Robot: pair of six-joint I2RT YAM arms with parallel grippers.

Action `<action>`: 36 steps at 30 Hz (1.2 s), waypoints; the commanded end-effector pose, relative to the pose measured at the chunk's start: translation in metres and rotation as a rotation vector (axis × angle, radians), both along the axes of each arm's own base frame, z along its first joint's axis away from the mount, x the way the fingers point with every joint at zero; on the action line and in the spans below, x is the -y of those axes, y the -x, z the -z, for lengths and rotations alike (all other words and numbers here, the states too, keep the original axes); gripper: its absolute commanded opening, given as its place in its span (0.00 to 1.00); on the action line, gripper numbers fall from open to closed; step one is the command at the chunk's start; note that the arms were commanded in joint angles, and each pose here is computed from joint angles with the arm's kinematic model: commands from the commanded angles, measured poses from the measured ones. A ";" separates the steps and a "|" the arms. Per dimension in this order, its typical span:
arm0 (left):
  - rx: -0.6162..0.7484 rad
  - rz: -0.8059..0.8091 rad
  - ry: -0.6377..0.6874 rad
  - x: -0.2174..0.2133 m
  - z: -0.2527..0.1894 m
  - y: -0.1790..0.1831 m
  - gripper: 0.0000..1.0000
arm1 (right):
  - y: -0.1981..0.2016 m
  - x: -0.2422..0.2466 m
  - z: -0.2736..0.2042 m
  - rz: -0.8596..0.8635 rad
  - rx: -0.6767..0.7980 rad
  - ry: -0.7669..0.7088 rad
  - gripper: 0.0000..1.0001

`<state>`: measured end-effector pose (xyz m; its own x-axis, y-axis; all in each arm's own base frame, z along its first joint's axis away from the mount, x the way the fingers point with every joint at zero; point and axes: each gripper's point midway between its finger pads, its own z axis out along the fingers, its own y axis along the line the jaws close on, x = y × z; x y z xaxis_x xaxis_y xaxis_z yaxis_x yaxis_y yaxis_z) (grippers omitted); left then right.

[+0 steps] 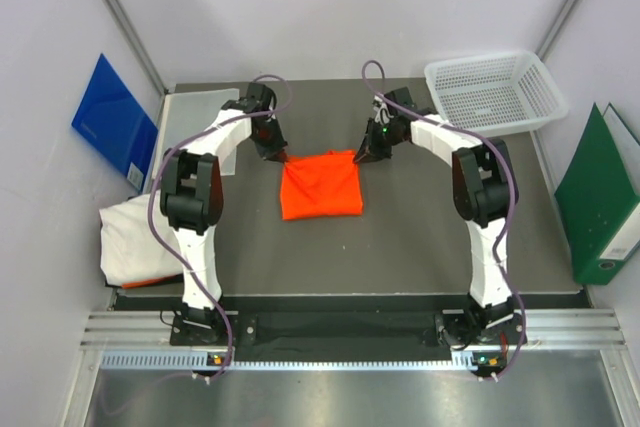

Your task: Fold and stack the t-shirts

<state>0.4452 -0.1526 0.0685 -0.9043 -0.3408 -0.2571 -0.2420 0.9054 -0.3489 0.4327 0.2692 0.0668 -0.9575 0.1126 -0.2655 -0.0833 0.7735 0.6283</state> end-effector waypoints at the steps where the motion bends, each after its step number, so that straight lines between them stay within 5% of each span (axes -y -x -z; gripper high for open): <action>1: 0.100 -0.030 -0.020 -0.012 -0.018 -0.036 0.01 | -0.044 0.003 -0.018 0.032 0.138 0.021 0.00; 3: 0.110 -0.023 -0.025 -0.013 -0.027 -0.041 0.24 | -0.049 0.005 -0.010 0.046 0.134 0.037 0.00; 4: 0.118 -0.020 -0.039 -0.015 -0.032 -0.042 0.53 | -0.050 0.005 -0.009 0.049 0.136 0.036 0.00; 5: 0.130 -0.024 -0.058 -0.018 -0.039 -0.042 0.70 | -0.052 0.004 -0.010 0.051 0.140 0.031 0.01; 7: 0.189 -0.042 -0.125 -0.033 -0.066 -0.042 0.99 | -0.052 0.002 -0.019 0.042 0.170 0.010 0.26; 9: 0.212 -0.057 -0.194 -0.048 -0.084 -0.034 0.99 | -0.056 0.005 -0.048 0.061 0.256 -0.001 0.60; 11: 0.251 -0.075 -0.281 -0.067 -0.112 -0.023 0.99 | -0.051 0.013 -0.058 0.075 0.288 0.028 0.79; 12: 0.226 -0.068 -0.317 -0.075 -0.114 -0.011 0.99 | -0.047 0.017 -0.077 0.082 0.315 0.030 0.97; 13: 0.240 -0.064 -0.342 -0.081 -0.127 -0.002 0.99 | -0.043 0.021 -0.080 0.084 0.320 0.041 1.00; 18: 0.072 -0.126 -0.578 -0.130 -0.120 0.057 0.99 | -0.018 0.031 -0.108 0.082 0.360 0.035 1.00; 26: -0.256 -0.169 -0.816 -0.175 -0.083 0.153 0.99 | 0.029 0.033 -0.082 -0.006 0.264 0.015 1.00; 36: -0.365 -0.084 -1.035 -0.185 -0.059 0.180 0.99 | 0.054 0.036 -0.061 -0.018 0.213 -0.002 1.00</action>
